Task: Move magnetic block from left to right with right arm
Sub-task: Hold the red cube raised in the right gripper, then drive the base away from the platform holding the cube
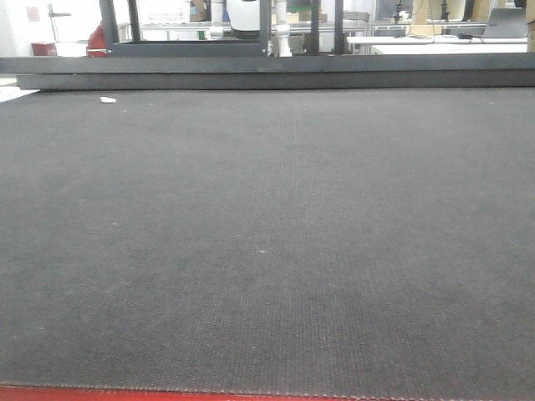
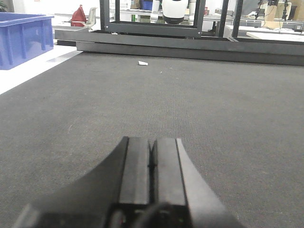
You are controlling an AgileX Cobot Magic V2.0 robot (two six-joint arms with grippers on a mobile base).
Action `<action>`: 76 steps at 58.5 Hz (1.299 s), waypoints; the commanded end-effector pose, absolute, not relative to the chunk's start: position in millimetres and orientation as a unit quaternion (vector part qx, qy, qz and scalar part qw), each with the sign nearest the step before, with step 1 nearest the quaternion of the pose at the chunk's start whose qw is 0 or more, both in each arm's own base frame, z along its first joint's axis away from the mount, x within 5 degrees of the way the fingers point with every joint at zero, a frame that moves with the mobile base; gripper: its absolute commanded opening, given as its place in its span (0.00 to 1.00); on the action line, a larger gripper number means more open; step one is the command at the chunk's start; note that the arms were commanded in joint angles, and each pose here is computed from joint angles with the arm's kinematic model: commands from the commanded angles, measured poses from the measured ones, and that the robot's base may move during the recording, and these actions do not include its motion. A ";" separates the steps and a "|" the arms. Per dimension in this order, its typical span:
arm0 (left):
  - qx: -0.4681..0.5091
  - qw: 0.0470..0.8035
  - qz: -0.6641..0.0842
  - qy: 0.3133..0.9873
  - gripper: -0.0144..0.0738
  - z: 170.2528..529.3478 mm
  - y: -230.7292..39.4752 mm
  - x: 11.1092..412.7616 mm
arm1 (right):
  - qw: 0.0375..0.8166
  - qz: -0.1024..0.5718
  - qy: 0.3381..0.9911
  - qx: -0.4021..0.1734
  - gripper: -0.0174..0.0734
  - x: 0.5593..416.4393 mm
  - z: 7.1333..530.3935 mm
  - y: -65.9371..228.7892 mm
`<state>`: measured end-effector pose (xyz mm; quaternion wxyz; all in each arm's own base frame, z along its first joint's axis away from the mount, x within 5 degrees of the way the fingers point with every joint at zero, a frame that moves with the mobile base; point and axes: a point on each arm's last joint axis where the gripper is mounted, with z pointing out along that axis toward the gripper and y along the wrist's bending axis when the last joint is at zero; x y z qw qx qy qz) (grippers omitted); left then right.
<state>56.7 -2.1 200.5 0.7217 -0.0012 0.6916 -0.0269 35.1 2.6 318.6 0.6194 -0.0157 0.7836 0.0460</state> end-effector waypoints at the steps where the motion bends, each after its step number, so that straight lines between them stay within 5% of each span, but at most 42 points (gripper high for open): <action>1: -0.005 0.750 -0.032 0.660 0.02 205.8 -1.7 55.5 | 0.656 0.047 0.753 -0.017 0.44 35.7 333.3 2.7; 76: -0.005 0.750 -0.032 0.660 0.02 205.8 -1.7 55.5 | 0.656 0.047 0.753 -0.017 0.44 35.7 333.3 2.7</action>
